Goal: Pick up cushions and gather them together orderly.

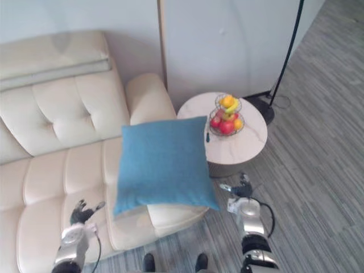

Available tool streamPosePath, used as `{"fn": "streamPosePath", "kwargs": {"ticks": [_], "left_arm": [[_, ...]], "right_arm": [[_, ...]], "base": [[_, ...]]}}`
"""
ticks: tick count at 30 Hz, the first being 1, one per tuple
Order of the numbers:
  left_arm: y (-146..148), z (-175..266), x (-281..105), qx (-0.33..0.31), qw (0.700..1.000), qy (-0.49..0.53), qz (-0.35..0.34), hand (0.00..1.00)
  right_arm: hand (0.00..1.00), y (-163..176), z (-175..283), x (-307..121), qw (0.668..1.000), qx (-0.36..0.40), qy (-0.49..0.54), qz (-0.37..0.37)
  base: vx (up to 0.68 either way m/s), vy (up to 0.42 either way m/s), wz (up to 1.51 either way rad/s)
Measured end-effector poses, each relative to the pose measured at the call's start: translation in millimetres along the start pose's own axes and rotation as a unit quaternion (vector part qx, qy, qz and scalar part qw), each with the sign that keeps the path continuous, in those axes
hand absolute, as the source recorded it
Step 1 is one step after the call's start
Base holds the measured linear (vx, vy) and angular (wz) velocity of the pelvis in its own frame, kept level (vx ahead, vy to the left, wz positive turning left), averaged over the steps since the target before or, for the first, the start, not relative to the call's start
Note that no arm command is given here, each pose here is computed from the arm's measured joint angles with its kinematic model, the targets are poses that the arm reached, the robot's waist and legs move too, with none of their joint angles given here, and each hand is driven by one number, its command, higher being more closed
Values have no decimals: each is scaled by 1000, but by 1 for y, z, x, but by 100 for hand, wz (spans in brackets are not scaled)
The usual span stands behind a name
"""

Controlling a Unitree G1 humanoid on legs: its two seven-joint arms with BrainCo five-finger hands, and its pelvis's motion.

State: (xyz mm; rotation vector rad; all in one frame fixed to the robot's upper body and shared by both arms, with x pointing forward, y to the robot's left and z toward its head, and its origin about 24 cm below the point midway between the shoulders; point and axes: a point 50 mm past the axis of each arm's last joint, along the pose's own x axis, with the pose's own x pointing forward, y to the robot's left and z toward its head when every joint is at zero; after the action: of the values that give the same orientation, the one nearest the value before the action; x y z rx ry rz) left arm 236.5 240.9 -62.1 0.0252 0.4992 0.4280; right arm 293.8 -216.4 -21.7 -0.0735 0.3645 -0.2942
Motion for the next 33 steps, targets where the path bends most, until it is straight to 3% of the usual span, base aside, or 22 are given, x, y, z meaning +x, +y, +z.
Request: {"fn": "streamPosePath", "kwargs": {"ticks": [6, 7, 8, 14, 19, 27, 33], "left_arm": [[-49, 57, 11, -19, 996, -72, -57, 0], [-52, 63, 12, -21, 995, -80, -59, 0], [-56, 73, 13, -23, 993, -92, -63, 100], [-70, 131, 18, -31, 984, -164, -67, 100], [-65, 162, 18, -22, 975, -210, -63, 100], [-70, 187, 1, -38, 957, -273, -87, 100], [-65, 156, -17, -38, 955, -275, -101, 100]], "right_arm": [[0, 28, 46, 11, 998, 13, -59, 18], [100, 30, 52, 12, 997, 12, -67, 20], [100, 34, 63, 14, 996, 11, -81, 24], [100, 55, 117, 17, 987, 8, -151, 48], [100, 58, 148, 12, 977, 14, -206, 60], [100, 70, 138, 5, 975, 13, -204, 92], [100, 69, 90, -12, 979, 32, -169, 113]], "base": [[-79, 33, 6], [-94, 37, -6], [-117, 28, -9], [-106, 11, -9], [-85, 19, -8], [-5, 11, 2], [69, 34, -3]]}}
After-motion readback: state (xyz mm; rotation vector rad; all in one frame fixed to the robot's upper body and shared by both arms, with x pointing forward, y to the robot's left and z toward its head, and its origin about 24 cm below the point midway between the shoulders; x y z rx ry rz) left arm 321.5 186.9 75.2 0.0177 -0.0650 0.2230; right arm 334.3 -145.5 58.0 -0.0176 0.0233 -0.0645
